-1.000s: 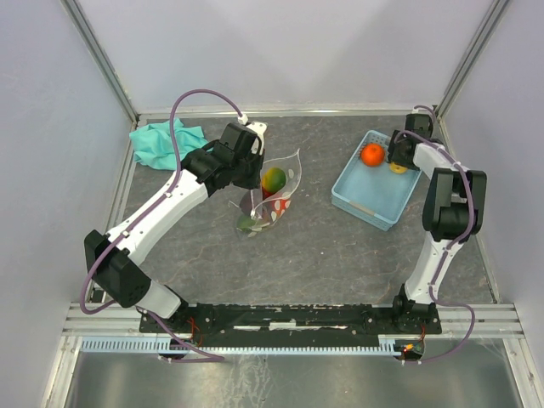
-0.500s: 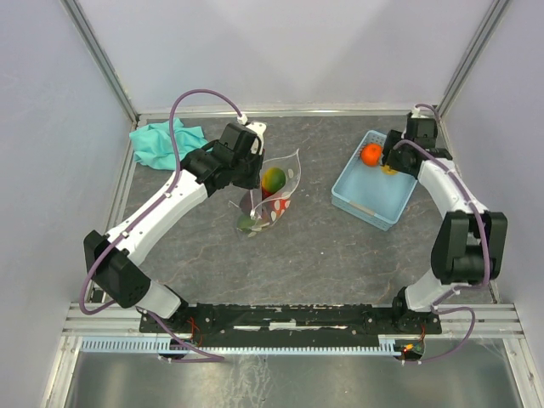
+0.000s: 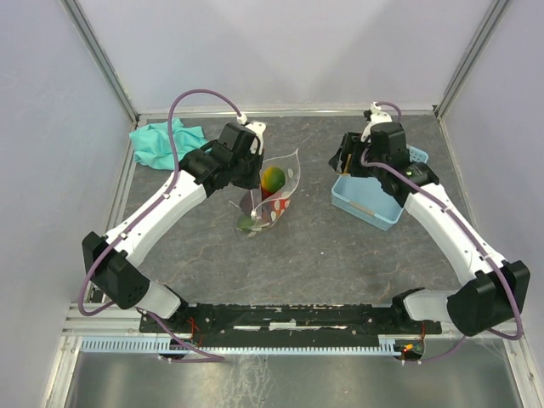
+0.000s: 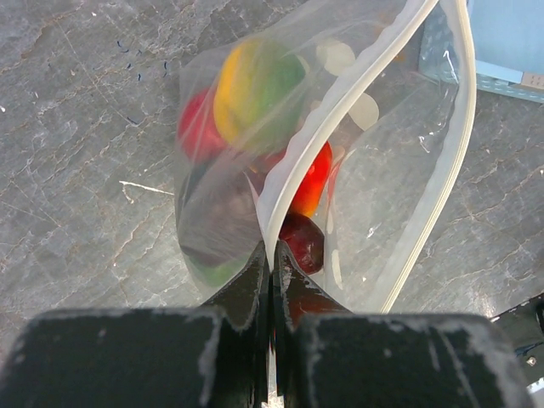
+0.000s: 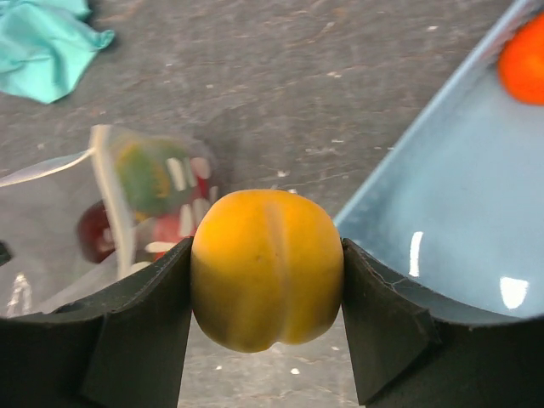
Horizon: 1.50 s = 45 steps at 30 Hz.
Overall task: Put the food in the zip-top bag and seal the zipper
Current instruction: Pick up the fake fruit from the bin, then place the fake fruit in the zipper food storage bag.
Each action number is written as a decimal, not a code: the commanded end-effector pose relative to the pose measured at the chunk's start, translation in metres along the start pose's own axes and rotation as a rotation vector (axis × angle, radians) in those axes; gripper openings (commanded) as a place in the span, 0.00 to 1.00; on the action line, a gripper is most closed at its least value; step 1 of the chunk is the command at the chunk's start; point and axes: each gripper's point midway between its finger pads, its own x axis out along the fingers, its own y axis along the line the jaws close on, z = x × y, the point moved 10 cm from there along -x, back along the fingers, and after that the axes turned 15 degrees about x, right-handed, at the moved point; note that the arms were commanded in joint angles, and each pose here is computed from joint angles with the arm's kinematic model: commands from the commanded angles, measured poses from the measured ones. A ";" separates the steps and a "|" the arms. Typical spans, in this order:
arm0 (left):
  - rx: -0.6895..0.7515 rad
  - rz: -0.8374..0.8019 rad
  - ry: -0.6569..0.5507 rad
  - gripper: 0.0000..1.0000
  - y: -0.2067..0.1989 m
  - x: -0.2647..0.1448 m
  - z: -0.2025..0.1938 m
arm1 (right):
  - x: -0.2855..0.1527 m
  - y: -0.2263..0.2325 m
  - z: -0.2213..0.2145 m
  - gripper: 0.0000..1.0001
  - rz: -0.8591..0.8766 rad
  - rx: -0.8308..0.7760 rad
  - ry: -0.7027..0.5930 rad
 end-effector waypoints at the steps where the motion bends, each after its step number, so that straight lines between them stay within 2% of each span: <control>1: 0.016 -0.009 -0.123 0.03 0.004 -0.027 0.019 | -0.016 0.040 -0.002 0.58 0.148 0.054 -0.064; 8: 0.013 -0.024 -0.127 0.03 0.002 -0.028 0.020 | -0.014 0.092 -0.025 0.58 0.377 0.074 -0.104; 13: 0.009 -0.034 -0.129 0.03 0.002 -0.028 0.020 | -0.009 0.118 -0.041 0.58 0.469 0.056 -0.148; 22: -0.006 -0.063 -0.130 0.03 -0.001 -0.027 0.021 | 0.017 0.129 -0.069 0.59 0.504 0.058 -0.176; 29: -0.010 -0.071 -0.137 0.03 -0.002 -0.028 0.022 | 0.039 0.120 -0.097 0.59 0.470 0.048 -0.164; 34: -0.014 -0.073 -0.145 0.03 -0.002 -0.029 0.023 | 0.063 0.111 -0.120 0.60 0.435 0.001 -0.066; 45: 0.001 -0.025 -0.139 0.03 0.002 -0.031 0.020 | 0.050 0.099 -0.127 0.63 0.252 -0.253 0.273</control>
